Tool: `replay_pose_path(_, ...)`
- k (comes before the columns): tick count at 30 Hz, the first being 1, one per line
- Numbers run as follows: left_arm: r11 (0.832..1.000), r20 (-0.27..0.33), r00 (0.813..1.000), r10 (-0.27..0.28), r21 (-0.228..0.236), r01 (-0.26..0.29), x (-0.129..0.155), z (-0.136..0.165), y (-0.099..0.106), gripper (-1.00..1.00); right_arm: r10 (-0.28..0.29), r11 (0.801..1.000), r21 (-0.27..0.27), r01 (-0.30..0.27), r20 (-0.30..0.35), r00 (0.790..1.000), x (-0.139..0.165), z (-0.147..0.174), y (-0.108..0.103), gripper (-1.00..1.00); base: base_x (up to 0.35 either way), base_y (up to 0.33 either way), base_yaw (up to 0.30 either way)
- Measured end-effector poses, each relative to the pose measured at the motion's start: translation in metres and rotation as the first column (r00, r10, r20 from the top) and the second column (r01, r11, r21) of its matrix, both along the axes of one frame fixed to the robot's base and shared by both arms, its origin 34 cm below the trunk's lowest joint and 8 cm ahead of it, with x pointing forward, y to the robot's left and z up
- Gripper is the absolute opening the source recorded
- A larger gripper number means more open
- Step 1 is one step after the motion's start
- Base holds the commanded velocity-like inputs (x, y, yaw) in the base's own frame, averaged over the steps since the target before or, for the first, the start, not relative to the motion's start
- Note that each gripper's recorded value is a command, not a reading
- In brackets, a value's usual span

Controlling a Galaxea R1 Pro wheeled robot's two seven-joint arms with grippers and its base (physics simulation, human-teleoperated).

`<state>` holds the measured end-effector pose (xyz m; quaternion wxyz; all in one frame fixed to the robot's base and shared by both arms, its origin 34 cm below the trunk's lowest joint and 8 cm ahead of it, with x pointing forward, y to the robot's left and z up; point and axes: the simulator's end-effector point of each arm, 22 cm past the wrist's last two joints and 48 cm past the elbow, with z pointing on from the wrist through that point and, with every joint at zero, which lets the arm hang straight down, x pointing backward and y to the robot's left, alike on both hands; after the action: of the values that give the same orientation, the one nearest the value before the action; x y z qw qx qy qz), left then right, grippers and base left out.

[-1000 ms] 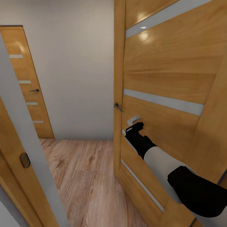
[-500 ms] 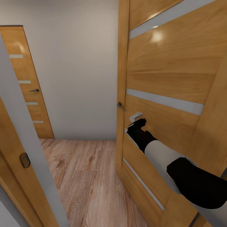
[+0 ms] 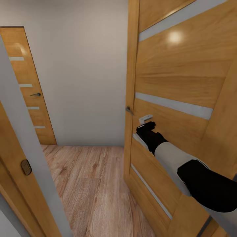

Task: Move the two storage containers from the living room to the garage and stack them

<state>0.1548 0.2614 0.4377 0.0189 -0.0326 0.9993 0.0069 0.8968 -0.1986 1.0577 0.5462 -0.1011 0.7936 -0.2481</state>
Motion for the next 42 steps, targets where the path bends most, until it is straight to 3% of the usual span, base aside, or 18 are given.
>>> replay_pose_path(10,1.000,0.000,1.000,0.000,0.000,0.000,0.000,0.000,0.000,1.00,-0.009,1.000,-0.003,0.009,0.000,1.000,0.000,0.001,-0.006,1.00,0.000,0.000,0.000)
replay_pose_path(11,1.000,0.000,1.000,0.000,0.000,0.000,0.000,0.000,0.000,1.00,-0.012,1.000,-0.021,0.012,-0.001,1.000,0.000,0.002,-0.007,1.00,0.000,0.000,0.000)
replay_pose_path(12,1.000,0.000,1.000,0.001,0.000,-0.001,0.000,0.000,0.000,1.00,0.010,1.000,-0.013,-0.010,-0.002,1.000,-0.002,0.002,0.011,1.00,0.000,0.000,0.000)
replay_pose_path(14,1.000,0.000,1.000,0.001,-0.001,-0.001,0.000,0.000,-0.001,1.00,0.026,1.000,-0.011,-0.026,-0.003,1.000,-0.003,0.003,0.024,1.00,0.000,0.000,0.000)
replay_pose_path(23,1.000,0.000,1.000,0.003,-0.003,-0.003,0.000,0.000,-0.002,1.00,0.034,0.999,0.000,-0.034,-0.009,0.999,-0.003,0.002,0.027,1.00,0.000,0.000,0.000)
replay_pose_path(35,1.000,0.001,1.000,0.003,-0.003,-0.003,0.000,0.000,-0.002,1.00,0.125,0.991,0.052,-0.122,-0.060,0.990,-0.003,-0.011,0.049,1.00,0.000,0.000,0.000)
replay_pose_path(42,1.000,0.001,1.000,0.010,-0.001,-0.010,0.000,0.000,-0.001,1.00,0.120,0.993,0.035,-0.117,-0.088,0.989,-0.005,-0.014,0.047,1.00,0.000,0.000,0.000)
